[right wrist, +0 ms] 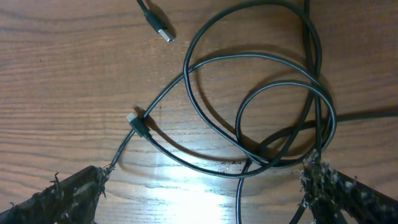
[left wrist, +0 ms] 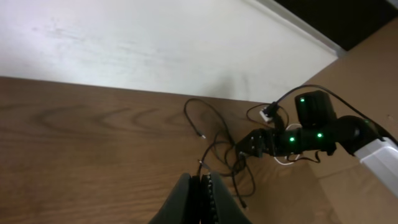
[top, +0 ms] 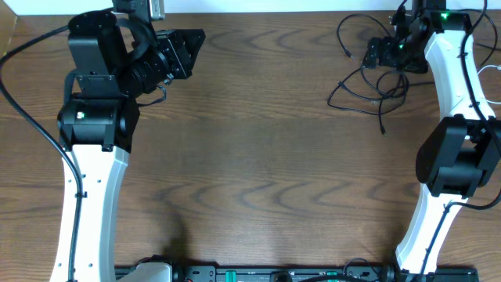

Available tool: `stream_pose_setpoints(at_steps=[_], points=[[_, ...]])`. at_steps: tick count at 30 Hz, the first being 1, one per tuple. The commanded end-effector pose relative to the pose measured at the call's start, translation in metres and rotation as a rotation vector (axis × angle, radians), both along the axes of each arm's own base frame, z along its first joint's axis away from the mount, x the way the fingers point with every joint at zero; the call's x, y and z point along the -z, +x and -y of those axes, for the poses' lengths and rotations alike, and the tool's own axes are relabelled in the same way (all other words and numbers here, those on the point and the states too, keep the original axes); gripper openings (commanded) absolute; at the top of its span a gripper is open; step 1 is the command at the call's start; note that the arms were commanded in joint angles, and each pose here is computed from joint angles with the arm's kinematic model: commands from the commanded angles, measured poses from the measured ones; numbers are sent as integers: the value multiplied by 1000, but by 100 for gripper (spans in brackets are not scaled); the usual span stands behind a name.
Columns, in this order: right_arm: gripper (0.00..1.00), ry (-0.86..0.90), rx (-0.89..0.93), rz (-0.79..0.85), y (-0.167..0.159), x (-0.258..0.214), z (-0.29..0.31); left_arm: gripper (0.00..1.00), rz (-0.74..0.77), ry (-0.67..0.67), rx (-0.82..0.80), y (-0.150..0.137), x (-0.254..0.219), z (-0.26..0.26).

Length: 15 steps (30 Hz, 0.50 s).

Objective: Untangle cables

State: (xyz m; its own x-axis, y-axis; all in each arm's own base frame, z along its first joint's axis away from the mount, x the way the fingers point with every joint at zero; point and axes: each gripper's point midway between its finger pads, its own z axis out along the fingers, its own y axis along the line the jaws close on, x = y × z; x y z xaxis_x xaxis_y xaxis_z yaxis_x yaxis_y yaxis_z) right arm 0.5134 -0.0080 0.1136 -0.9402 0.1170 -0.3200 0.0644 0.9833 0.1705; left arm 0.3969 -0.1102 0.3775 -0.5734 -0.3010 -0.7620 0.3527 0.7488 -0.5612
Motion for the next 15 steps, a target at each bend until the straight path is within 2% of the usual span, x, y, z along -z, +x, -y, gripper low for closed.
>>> stream_pose_setpoints(at_steps=[1, 15], points=[[99, -3, -5, -29, 1, 18, 2, 7, 7, 27, -10, 3, 1, -2], [99, -16, -1, -20, 10, 30, 4, 7, -61, 30, -5, 7, 21, 0]])
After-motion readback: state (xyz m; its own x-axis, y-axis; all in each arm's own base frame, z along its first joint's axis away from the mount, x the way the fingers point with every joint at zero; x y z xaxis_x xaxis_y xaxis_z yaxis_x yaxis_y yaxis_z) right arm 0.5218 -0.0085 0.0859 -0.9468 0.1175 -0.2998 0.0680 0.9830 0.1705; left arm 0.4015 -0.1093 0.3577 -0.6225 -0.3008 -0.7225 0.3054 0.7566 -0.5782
